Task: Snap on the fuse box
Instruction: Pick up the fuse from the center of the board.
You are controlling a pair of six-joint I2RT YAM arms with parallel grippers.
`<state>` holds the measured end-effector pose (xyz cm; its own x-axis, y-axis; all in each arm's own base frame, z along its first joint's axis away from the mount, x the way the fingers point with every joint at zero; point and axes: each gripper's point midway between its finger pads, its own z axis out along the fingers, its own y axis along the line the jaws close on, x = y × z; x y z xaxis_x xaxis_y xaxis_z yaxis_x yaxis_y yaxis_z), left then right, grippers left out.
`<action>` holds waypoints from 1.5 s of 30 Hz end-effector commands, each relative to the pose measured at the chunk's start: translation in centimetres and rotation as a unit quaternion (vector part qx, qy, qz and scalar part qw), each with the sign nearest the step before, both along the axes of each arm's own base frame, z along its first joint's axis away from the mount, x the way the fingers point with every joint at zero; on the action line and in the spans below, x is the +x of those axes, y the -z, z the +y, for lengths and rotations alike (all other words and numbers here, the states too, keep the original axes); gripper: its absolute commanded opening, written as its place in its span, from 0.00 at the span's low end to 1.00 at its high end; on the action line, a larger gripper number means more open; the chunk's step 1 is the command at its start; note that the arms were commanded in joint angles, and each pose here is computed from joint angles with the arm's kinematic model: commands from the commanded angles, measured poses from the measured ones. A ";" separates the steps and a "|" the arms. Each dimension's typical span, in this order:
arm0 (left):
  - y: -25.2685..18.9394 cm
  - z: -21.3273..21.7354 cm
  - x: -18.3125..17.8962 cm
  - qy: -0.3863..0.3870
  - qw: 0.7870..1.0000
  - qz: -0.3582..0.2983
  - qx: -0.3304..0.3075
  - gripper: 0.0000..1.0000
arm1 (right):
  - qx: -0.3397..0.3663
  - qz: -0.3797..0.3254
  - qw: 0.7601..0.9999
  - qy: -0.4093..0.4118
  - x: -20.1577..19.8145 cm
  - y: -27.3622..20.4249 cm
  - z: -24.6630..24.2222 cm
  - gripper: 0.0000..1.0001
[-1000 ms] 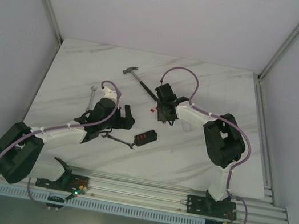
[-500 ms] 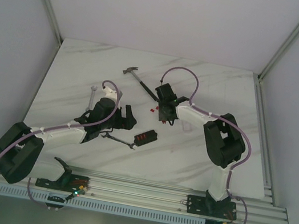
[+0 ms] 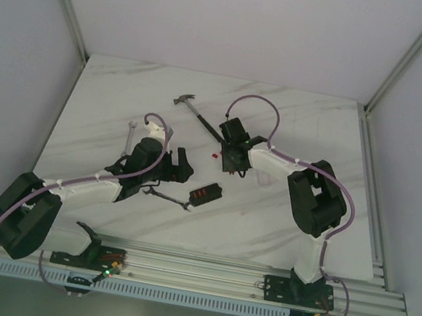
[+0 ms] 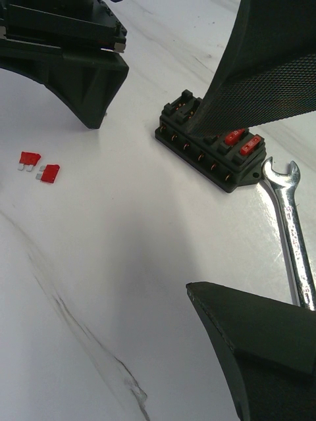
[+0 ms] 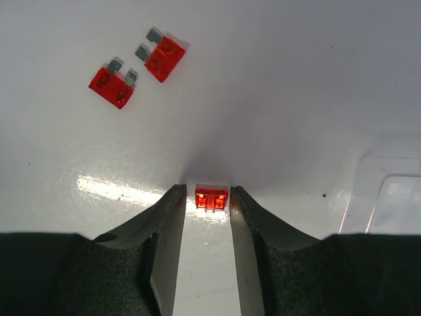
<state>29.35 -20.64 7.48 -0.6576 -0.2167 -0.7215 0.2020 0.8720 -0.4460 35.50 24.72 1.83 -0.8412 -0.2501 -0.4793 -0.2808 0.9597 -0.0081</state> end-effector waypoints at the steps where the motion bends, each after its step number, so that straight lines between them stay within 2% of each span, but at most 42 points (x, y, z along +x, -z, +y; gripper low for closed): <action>1: -1.0 -0.4 0.5 0.004 1.000 -0.012 -0.013 1.00 | -0.022 0.031 0.999 0.000 -1.5 0.2 -1.0 0.40; 21: -1.2 -0.9 0.6 0.012 1.000 -0.012 -0.018 1.00 | -0.029 0.033 0.999 0.012 -1.0 1.8 -0.9 0.36; 28: -1.6 -1.4 0.7 0.020 0.999 -0.018 -0.033 1.00 | -0.025 0.021 0.999 0.015 -0.6 1.6 -0.8 0.28; 35: -3.4 -2.5 1.2 0.027 0.996 -0.051 -0.066 0.99 | 0.023 -0.029 0.999 0.019 0.2 -2.4 0.0 0.26; 45: -8.2 -5.2 2.3 0.027 0.981 -0.161 -0.107 0.97 | 0.142 -0.121 0.982 0.013 0.8 -10.1 2.4 0.25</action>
<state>30.47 -24.80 12.46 -0.5401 -0.2979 -0.7871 0.3479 0.7726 -0.5311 35.98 25.51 8.37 -0.7648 -0.1423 -0.6283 -0.2586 0.9611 0.0972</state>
